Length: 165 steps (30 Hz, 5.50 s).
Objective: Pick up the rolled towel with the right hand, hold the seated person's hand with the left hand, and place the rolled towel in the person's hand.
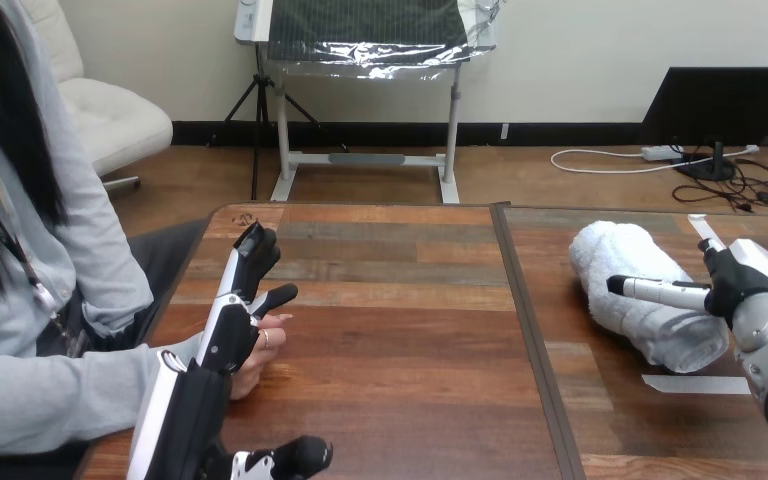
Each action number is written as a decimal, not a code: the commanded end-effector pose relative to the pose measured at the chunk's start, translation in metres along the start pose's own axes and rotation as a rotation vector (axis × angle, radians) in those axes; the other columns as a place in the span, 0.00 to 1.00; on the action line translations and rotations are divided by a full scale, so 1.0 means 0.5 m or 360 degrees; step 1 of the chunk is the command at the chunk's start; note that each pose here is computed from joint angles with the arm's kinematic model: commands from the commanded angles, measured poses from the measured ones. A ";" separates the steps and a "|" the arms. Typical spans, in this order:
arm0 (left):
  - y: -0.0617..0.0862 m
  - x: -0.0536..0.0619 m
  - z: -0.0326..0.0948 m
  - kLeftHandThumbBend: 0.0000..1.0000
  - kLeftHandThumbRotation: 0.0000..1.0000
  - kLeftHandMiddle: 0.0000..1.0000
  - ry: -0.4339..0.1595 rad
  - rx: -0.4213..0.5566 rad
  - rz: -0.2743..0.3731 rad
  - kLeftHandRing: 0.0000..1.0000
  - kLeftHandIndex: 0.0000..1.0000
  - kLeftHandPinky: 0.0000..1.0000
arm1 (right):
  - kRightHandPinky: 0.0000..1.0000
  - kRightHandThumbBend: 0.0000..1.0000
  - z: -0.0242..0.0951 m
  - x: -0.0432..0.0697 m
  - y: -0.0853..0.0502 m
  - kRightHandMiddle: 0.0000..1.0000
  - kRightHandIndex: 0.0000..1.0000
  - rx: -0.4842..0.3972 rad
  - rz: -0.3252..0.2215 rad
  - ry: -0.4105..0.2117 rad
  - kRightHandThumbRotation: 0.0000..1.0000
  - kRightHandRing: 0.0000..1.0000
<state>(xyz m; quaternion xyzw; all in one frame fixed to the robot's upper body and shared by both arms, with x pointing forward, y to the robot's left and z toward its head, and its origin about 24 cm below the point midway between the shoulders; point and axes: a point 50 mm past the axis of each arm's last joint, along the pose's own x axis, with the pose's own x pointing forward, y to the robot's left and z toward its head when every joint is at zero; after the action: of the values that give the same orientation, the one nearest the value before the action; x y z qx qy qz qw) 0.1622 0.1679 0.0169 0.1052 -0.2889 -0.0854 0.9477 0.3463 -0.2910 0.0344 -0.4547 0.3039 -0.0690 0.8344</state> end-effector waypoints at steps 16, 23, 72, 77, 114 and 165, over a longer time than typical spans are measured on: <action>0.005 0.011 0.030 1.00 0.78 0.99 -0.0183 0.0008 0.0048 0.96 1.00 0.84 | 0.84 0.99 0.002 -0.003 0.034 1.00 0.99 -0.0039 0.0069 0.0018 0.64 1.00; 0.007 0.007 0.037 1.00 0.78 0.99 -0.0171 0.0012 0.0040 0.97 0.99 0.86 | 0.84 0.97 -0.004 -0.005 0.053 1.00 0.98 -0.0034 0.0105 0.0040 0.65 1.00; 0.008 0.011 0.063 1.00 0.77 0.99 -0.0263 -0.0004 0.0006 0.96 0.98 0.87 | 0.39 0.87 -0.013 -0.011 0.069 0.60 0.52 0.0073 -0.0228 0.0010 0.00 0.55; 0.007 0.012 0.063 1.00 0.78 0.99 -0.0263 -0.0002 0.0009 0.96 0.98 0.87 | 0.40 0.86 -0.012 -0.012 0.066 0.59 0.52 0.0122 -0.0261 -0.0021 0.00 0.54; 0.016 0.012 0.048 1.00 0.80 0.97 -0.0086 0.0129 -0.0071 0.95 0.96 0.86 | 0.50 0.87 0.035 -0.023 0.053 0.52 0.47 0.0569 -0.0451 -0.0388 0.00 0.50; 0.058 0.013 0.032 1.00 0.42 0.90 0.0356 0.0822 -0.0268 0.89 0.88 0.86 | 0.32 0.82 0.100 -0.071 0.109 0.44 0.45 0.0807 -0.0492 -0.0922 0.00 0.37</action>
<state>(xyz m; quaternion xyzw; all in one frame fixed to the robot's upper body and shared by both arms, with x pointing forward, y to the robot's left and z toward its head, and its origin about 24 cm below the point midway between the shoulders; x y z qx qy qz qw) 0.1517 0.1900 0.0223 0.3428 -0.1499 -0.0805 0.9239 0.3197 -0.2205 -0.0038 -0.2949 0.0417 -0.1311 0.9456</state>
